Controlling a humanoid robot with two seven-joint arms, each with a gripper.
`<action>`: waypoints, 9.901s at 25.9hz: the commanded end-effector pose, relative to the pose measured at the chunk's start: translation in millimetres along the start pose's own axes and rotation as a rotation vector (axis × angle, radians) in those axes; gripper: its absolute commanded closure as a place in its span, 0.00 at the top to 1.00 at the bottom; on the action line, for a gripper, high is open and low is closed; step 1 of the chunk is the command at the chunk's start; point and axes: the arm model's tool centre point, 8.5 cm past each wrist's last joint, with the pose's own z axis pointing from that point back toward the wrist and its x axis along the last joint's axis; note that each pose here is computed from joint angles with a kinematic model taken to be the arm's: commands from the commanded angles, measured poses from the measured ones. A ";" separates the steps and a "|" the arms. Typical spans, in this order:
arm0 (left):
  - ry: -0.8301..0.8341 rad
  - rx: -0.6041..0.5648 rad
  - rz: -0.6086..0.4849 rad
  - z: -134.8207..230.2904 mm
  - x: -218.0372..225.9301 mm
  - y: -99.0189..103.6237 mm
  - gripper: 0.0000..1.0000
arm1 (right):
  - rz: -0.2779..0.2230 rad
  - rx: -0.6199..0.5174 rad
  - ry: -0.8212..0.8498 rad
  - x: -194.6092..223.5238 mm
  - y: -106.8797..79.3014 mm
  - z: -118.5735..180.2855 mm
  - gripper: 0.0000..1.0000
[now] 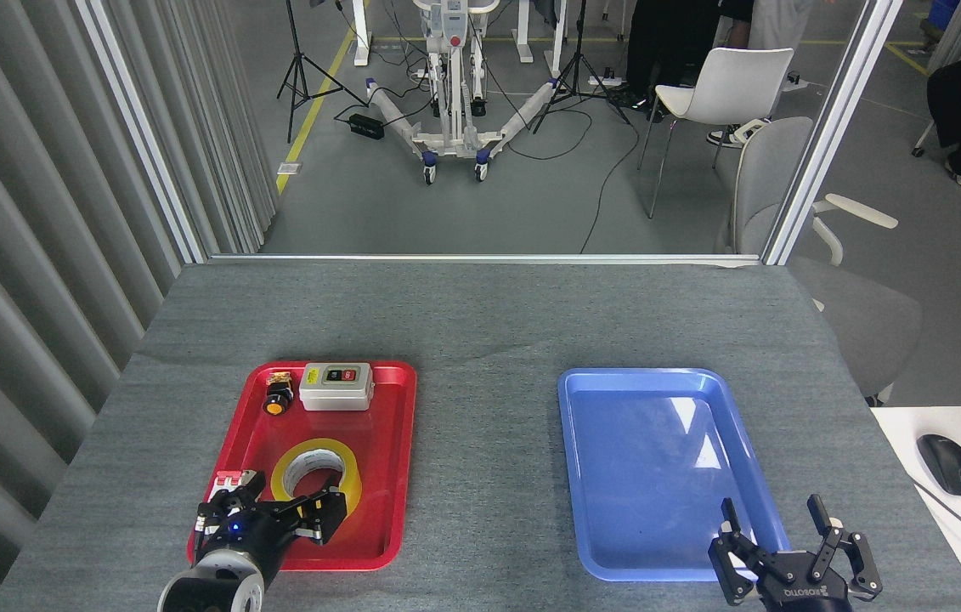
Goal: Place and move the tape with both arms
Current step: 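Move the left gripper onto the yellow tape roll in the red tray, then grasp the yellow tape roll's rim with the left gripper, then lift the tape and carry it with the left gripper toward the blue tray, then reach the right gripper toward the tape held by the left gripper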
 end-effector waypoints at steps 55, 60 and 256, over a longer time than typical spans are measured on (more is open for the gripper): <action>-0.152 -0.689 -0.207 -82.9 -40.5 63.7 0.99 | -0.099 0.010 0.046 13.1 -9.6 -20.4 1.00; -0.140 -0.685 -0.207 -84.2 -45.2 59.7 0.92 | -0.093 0.009 0.042 11.5 -9.5 -20.5 1.00; -1.095 -0.295 0.691 31.8 155.0 9.3 0.16 | -0.591 0.303 -1.352 129.5 -84.8 -10.5 0.37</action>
